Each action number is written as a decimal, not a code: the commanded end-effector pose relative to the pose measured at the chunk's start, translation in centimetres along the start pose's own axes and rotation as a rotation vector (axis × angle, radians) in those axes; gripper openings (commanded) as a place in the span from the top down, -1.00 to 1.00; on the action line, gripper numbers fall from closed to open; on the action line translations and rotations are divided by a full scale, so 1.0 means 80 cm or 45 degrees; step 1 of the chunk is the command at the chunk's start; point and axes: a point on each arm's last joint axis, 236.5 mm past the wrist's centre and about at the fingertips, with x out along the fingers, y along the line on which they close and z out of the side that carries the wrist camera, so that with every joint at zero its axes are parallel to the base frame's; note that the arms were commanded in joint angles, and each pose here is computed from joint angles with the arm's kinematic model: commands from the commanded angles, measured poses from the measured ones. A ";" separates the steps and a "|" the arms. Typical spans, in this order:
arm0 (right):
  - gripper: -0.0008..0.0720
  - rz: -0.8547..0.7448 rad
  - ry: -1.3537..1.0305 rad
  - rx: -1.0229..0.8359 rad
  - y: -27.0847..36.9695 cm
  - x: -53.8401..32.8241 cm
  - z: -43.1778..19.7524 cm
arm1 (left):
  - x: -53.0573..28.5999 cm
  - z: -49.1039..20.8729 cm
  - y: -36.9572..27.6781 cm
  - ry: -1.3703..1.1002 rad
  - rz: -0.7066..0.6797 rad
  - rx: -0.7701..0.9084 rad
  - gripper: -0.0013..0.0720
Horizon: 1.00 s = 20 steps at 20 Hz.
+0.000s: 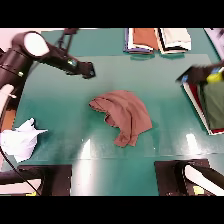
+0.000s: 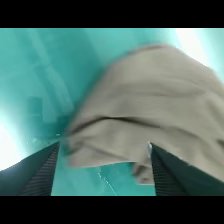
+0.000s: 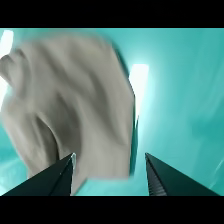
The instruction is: Fold the shirts.
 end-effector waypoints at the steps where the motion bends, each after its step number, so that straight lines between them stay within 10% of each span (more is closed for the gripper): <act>1: -0.42 0.025 0.218 0.268 -0.052 0.104 -0.107 | -0.018 0.001 0.066 -0.001 0.076 -0.122 -0.80; 9: -0.38 0.010 0.484 0.167 -0.030 0.225 -0.180 | -0.021 0.001 0.076 -0.003 0.101 -0.102 -0.81; 12: 0.17 0.005 0.468 0.099 -0.022 0.235 -0.158 | -0.022 -0.005 0.087 0.026 0.149 -0.086 -0.81; 14: 0.93 -0.016 0.450 0.052 -0.024 0.229 -0.143 | -0.021 -0.010 0.094 0.045 0.180 -0.078 -0.81; 20: 0.93 -0.011 0.386 -0.066 -0.004 0.193 -0.081 | 0.048 -0.100 0.089 0.261 0.063 -0.222 -0.81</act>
